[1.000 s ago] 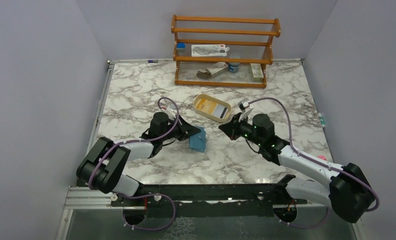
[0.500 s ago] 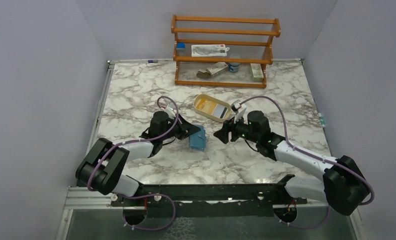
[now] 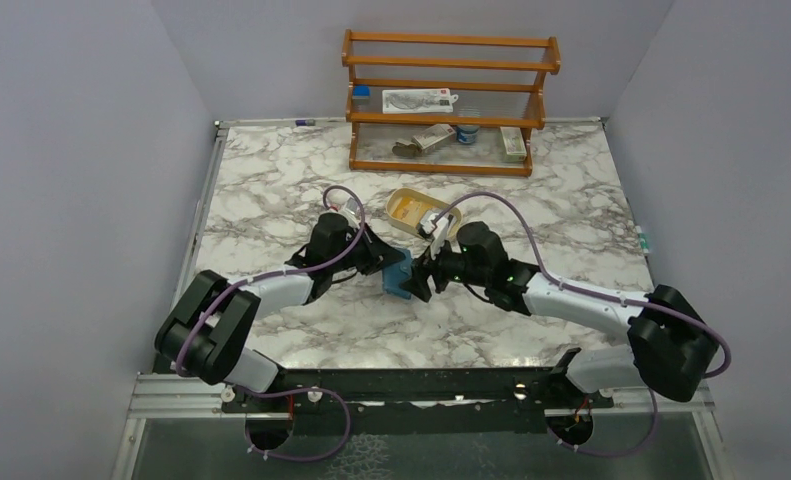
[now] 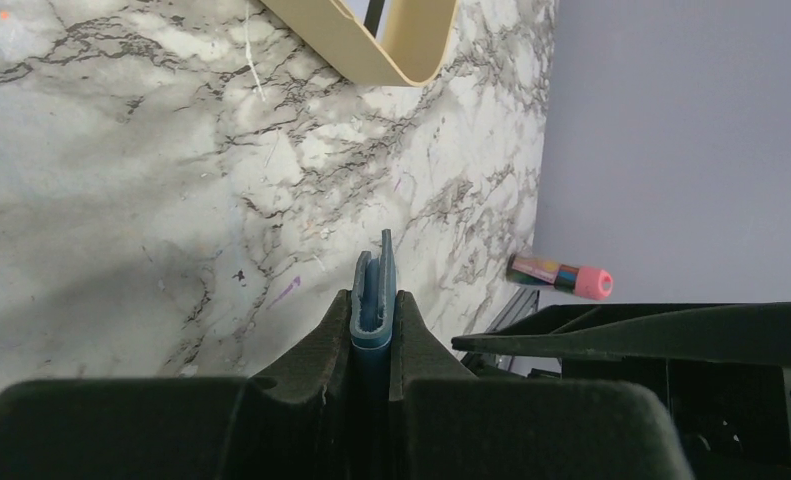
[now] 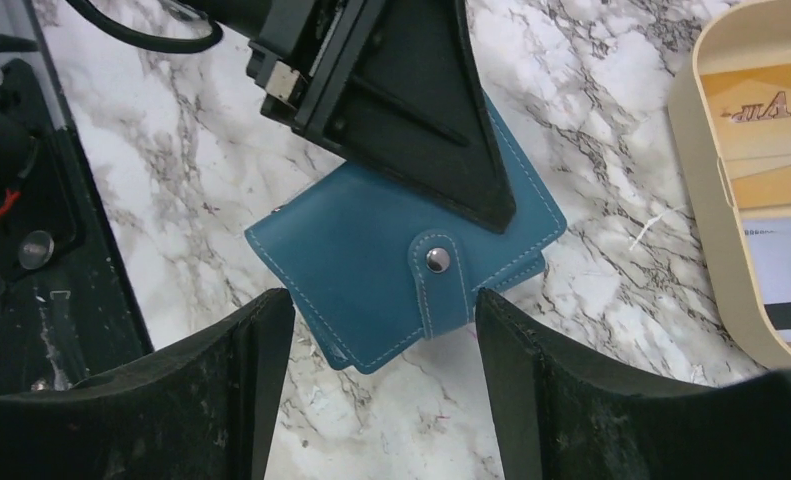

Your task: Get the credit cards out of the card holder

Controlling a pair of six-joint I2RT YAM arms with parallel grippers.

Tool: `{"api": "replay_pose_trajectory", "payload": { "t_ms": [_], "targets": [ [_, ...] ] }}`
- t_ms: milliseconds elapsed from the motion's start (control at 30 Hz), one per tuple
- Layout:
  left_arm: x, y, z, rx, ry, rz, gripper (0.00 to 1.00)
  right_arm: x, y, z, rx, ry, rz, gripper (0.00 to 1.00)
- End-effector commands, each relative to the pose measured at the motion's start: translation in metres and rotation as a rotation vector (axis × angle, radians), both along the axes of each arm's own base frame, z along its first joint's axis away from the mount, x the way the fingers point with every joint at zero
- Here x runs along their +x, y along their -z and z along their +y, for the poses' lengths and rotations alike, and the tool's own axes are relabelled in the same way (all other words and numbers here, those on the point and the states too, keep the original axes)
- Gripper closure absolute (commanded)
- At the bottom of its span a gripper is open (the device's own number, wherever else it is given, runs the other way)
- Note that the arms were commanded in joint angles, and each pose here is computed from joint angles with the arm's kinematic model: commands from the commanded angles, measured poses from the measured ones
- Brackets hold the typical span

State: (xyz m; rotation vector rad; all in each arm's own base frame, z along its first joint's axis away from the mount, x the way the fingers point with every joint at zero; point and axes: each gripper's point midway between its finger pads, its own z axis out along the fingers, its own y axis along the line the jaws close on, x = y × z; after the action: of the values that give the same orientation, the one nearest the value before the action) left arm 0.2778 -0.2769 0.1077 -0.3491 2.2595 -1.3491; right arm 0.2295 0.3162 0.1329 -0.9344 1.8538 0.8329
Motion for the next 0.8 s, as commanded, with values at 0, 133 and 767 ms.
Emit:
{"api": "replay_pose_trajectory", "payload": {
  "t_ms": [0,133,767],
  "targets": [
    [0.006,-0.004,-0.004,0.004,0.0,-0.002,1.0,0.011,0.007,0.002,-0.042,0.02,-0.034,0.29],
    [0.006,-0.012,-0.009,-0.014,0.024,-0.012,1.0,0.015,0.014,0.006,-0.03,0.035,-0.027,0.33],
    [-0.001,-0.045,-0.024,-0.102,0.136,-0.079,1.0,0.009,0.026,0.019,0.032,-0.014,0.019,0.43]
  ]
}}
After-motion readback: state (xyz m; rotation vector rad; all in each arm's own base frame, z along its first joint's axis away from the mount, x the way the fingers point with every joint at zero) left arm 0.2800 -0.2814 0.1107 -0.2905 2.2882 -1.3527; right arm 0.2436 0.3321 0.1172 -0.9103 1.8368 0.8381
